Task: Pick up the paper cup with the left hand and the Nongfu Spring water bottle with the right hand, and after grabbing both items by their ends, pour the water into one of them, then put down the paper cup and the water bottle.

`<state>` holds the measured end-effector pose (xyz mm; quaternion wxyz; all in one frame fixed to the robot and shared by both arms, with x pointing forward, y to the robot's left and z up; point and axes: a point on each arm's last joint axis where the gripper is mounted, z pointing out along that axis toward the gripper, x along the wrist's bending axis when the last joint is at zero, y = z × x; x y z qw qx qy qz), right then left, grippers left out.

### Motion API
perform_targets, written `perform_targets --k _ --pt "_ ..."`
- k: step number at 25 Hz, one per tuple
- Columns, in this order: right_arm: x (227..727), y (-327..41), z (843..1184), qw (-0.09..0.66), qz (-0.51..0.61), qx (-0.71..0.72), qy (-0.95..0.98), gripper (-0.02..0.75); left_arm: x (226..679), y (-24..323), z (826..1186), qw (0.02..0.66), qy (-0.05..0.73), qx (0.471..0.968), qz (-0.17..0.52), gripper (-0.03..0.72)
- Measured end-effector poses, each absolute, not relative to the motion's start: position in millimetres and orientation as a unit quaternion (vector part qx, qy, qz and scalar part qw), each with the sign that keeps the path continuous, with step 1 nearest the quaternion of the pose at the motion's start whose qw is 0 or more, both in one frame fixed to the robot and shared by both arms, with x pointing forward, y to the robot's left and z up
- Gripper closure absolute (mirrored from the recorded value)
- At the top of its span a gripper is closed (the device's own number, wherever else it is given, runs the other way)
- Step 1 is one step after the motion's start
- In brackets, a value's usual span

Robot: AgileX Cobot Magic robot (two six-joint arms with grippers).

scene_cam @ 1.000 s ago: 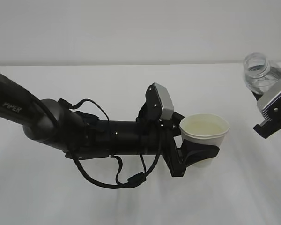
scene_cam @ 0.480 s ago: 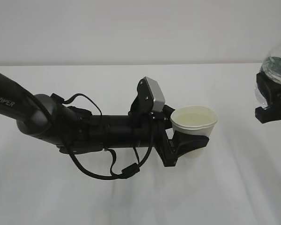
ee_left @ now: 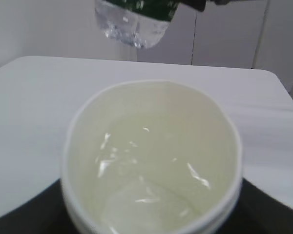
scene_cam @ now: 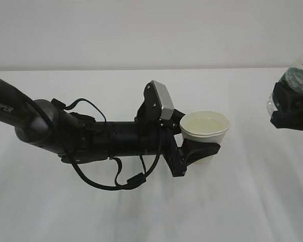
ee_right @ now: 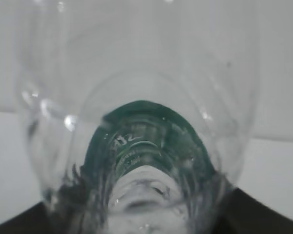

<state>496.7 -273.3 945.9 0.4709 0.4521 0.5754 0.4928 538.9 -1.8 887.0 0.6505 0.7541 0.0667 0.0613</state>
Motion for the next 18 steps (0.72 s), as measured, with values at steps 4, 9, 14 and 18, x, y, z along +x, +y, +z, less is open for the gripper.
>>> perform_targets --k 4,9,14,18 --pt "506 -273 925 0.443 0.481 0.478 0.586 0.381 539 -2 887 0.65 0.061 0.755 0.066 0.216" --pt "524 -271 908 0.423 0.479 0.498 0.586 0.381 539 -2 887 0.65 0.056 0.755 0.07 0.216" --pt "542 -270 892 0.409 0.48 0.512 0.583 0.381 539 -2 887 0.649 0.051 0.755 0.075 0.216" --pt "556 -269 884 0.408 0.48 0.514 0.583 0.381 539 -2 887 0.649 0.05 0.755 0.076 0.216"
